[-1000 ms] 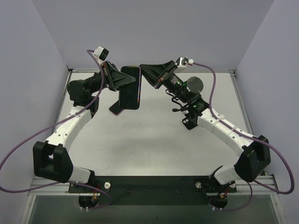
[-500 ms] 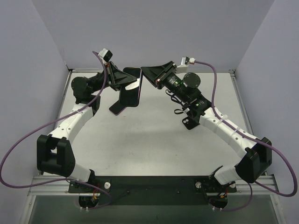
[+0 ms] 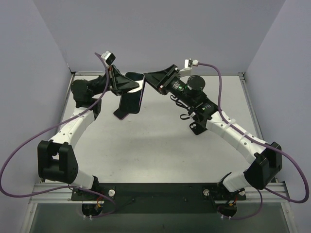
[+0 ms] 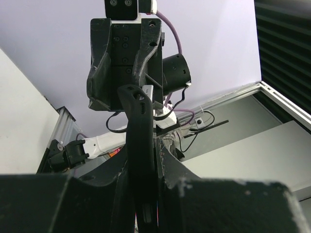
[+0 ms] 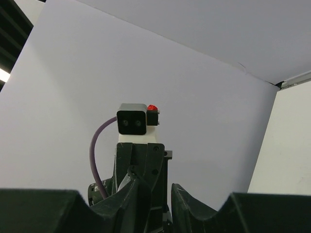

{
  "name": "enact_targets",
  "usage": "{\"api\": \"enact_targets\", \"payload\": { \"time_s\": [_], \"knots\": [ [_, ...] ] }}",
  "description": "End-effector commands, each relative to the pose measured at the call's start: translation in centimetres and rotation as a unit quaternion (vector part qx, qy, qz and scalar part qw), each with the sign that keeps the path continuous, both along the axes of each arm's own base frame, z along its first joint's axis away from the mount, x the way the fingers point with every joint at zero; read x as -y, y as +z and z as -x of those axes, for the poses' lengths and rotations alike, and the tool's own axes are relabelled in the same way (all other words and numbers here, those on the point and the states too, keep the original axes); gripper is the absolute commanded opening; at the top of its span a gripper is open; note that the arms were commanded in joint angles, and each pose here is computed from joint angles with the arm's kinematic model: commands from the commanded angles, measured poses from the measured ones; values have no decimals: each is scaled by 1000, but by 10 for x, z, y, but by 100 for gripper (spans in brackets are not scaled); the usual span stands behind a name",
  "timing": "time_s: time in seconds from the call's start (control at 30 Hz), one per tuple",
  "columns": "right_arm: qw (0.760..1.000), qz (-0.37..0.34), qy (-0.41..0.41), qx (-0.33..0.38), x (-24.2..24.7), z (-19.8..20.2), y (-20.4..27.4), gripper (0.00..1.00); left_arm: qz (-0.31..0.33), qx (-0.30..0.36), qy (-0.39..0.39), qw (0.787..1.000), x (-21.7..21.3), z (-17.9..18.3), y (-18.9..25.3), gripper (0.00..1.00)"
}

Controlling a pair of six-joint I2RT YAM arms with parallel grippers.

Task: Take the phone out of the phone case
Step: Remove the phone case from the phone.

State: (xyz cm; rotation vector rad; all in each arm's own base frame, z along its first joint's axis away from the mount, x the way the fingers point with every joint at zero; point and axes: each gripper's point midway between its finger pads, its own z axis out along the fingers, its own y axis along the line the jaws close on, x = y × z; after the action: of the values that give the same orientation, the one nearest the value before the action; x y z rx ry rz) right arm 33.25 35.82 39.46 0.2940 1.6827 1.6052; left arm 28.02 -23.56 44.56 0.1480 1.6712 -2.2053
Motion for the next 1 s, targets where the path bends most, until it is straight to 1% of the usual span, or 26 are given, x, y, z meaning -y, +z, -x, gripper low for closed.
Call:
{"api": "enact_targets", "payload": {
  "time_s": [0.0,0.27,0.5,0.6,0.67,0.7,0.73,0.8,0.83,0.93,0.97],
  "knots": [
    [885,296,247,-261,-22,135,-242,26,194,219,71,954,-31,58,131,0],
    [864,312,326,-224,-25,167,-234,25,160,188,81,966,-30,28,107,0],
    [859,300,365,-197,-38,177,-214,25,127,149,79,978,-21,3,77,0],
    [864,284,370,-188,-49,173,-201,24,113,139,82,981,-17,-4,63,0],
    [870,269,370,-184,-54,170,-192,17,101,132,79,983,-14,-7,54,0],
    [878,254,362,-183,-59,165,-186,14,95,130,79,984,-13,-11,47,0],
    [883,251,352,-183,-59,161,-184,7,87,120,76,986,-11,-15,38,0],
    [894,255,320,-183,-55,150,-182,0,77,96,75,990,-9,-23,20,0],
    [896,258,307,-189,-51,147,-186,0,78,100,74,989,-9,-22,17,0],
    [913,264,248,-186,-37,130,-184,0,68,78,75,992,-6,-29,-1,0],
    [917,266,233,-184,-29,130,-183,0,57,85,80,992,-4,-32,-7,0]
  ]
}}
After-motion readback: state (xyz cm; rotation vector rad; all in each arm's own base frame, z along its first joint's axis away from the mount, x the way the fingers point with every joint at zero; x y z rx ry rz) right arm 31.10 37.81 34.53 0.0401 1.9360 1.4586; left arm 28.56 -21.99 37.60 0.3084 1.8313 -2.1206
